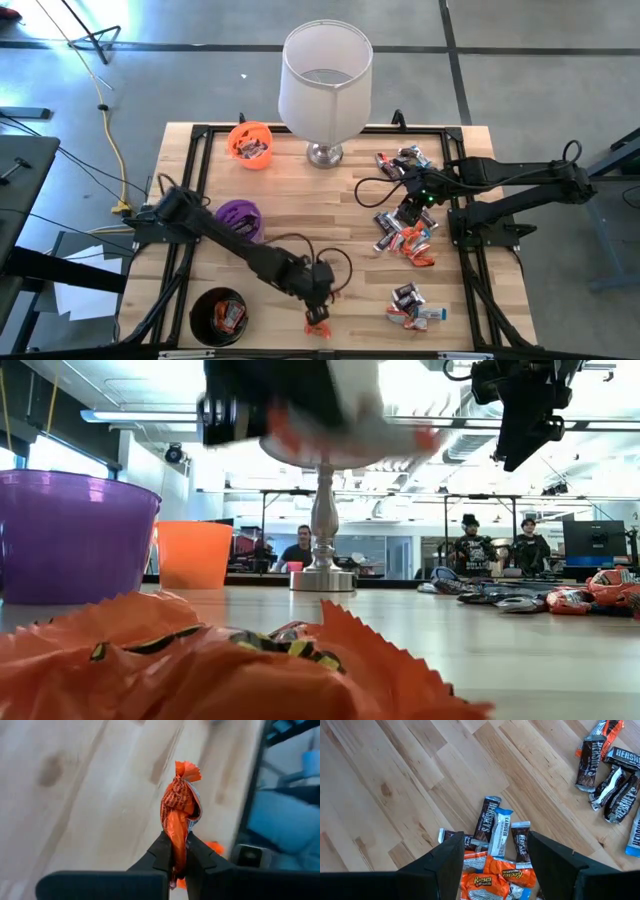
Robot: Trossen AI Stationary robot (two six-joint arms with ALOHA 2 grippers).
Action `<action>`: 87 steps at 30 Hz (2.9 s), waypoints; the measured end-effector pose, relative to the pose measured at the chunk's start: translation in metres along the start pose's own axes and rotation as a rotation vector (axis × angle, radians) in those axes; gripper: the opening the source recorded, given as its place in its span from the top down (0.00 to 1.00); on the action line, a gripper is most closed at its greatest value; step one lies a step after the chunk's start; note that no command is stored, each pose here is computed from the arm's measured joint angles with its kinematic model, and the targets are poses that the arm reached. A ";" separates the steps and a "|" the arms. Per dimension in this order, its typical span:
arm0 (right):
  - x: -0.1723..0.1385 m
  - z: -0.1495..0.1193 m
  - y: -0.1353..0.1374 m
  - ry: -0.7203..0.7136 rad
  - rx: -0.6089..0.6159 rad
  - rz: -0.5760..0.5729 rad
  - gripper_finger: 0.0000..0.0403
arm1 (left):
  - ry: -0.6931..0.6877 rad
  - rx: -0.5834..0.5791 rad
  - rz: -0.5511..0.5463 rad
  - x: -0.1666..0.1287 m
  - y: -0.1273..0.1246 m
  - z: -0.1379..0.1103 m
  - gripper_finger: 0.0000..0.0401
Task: Sort candy
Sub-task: Put the orange chocolate into the black bucket
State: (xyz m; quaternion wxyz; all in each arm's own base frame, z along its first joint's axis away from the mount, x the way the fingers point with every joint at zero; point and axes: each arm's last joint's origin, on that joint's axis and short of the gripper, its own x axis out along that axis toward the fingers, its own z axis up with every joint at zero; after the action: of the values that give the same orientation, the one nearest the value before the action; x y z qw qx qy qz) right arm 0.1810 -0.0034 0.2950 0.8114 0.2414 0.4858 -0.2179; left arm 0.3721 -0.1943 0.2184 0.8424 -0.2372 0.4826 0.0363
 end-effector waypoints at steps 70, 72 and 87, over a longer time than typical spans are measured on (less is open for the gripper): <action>0.000 0.000 0.000 0.000 0.000 0.000 0.48 | 0.097 0.681 0.401 -0.070 -0.024 -0.106 0.84; 0.000 0.000 0.000 0.000 0.000 0.000 0.48 | 0.084 0.682 0.396 -0.053 -0.023 -0.099 0.84; 0.000 0.000 0.000 0.000 0.000 -0.001 0.48 | 0.060 0.345 0.001 -0.006 -0.043 -0.070 0.84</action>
State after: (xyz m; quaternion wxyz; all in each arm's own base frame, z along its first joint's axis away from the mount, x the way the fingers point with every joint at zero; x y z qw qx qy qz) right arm 0.1809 -0.0034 0.2951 0.8112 0.2414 0.4858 -0.2182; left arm 0.3251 -0.2615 0.2092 0.8559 -0.0899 0.5064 -0.0539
